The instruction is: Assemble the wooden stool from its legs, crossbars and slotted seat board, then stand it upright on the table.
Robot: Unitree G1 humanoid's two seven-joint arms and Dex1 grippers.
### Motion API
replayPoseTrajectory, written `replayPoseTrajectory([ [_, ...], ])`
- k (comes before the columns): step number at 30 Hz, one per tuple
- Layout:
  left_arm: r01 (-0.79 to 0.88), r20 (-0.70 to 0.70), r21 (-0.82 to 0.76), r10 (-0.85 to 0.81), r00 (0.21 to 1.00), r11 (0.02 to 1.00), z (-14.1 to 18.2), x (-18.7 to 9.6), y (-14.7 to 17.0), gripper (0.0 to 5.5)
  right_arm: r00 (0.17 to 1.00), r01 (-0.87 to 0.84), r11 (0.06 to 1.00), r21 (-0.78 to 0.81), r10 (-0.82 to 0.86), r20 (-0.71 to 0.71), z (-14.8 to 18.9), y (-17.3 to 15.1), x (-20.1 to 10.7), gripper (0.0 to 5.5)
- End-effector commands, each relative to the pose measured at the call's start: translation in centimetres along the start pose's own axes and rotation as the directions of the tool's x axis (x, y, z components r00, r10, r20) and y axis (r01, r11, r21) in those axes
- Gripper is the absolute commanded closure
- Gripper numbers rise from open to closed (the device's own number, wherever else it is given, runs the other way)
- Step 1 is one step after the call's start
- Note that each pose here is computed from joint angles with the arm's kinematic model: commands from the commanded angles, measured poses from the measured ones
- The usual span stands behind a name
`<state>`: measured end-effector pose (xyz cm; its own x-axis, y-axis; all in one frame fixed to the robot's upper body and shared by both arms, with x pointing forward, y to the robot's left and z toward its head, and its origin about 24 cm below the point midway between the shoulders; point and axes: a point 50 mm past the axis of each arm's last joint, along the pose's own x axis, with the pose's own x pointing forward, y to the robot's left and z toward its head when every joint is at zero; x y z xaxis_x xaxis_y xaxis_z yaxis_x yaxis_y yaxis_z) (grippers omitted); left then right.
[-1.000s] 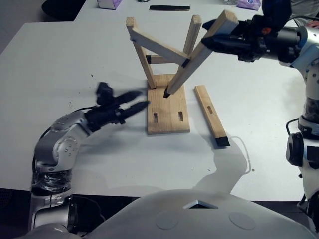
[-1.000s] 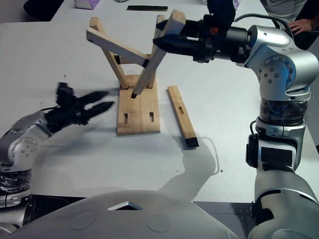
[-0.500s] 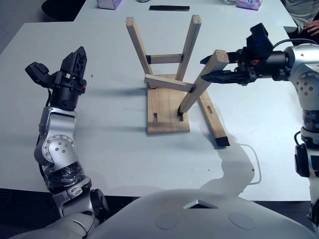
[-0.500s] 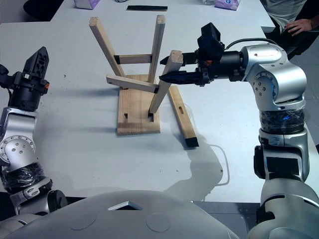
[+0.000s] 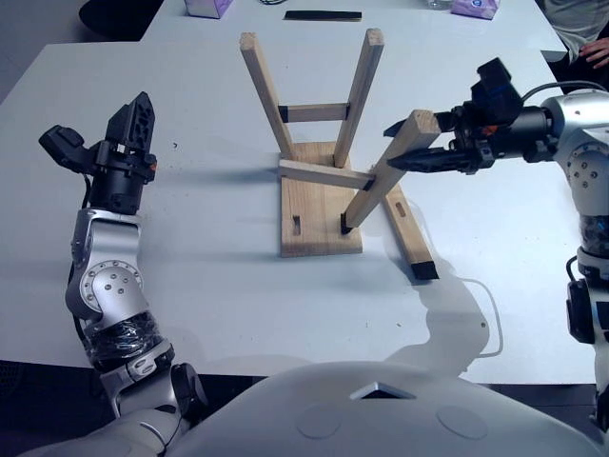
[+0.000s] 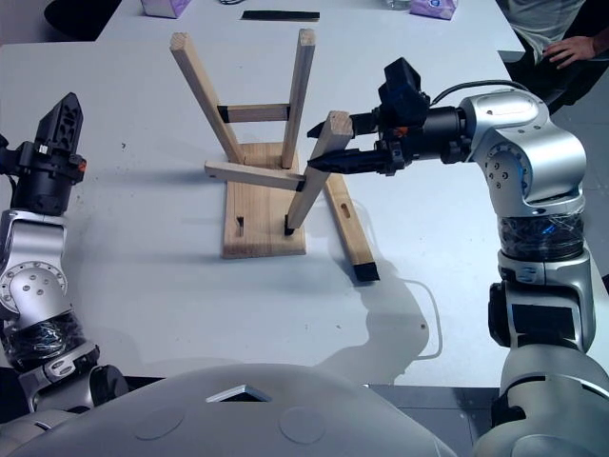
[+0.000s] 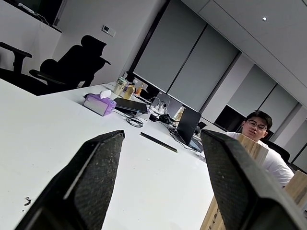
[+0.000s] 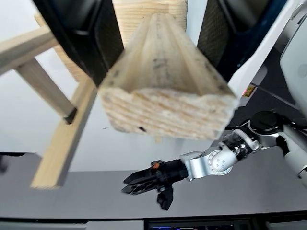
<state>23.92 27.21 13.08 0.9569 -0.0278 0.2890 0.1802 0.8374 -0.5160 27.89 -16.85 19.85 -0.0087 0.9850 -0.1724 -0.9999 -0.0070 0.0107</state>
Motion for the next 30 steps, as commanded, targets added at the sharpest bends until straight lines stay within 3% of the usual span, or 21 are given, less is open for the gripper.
replayPoseTrajectory([
  [1, -0.014, -0.010, -0.011, 0.014, 1.000, 1.000, -0.6, -0.3, 0.0, 2.56, 0.998, -0.015, 1.000, -0.002, 0.015, -0.056, -0.6, 0.2, 0.0, 3.50],
  [13, 0.008, -0.002, -0.040, -0.008, 1.000, 0.999, -1.1, -0.5, -0.5, 2.56, 0.996, -0.039, 0.997, -0.062, 0.034, -0.079, 1.2, -2.1, 0.4, 3.50],
  [22, 0.022, -0.015, -0.075, -0.023, 1.000, 0.997, -3.1, -1.1, -1.8, 2.56, 0.962, -0.124, 0.992, -0.005, 0.118, -0.247, -3.5, -0.8, 2.8, 3.50],
  [30, 0.021, -0.037, -0.064, -0.023, 0.999, 0.998, -3.6, -1.1, -1.8, 2.56, 0.958, -0.024, 0.999, 0.039, 0.035, -0.286, -5.1, -1.3, 2.9, 3.50],
])
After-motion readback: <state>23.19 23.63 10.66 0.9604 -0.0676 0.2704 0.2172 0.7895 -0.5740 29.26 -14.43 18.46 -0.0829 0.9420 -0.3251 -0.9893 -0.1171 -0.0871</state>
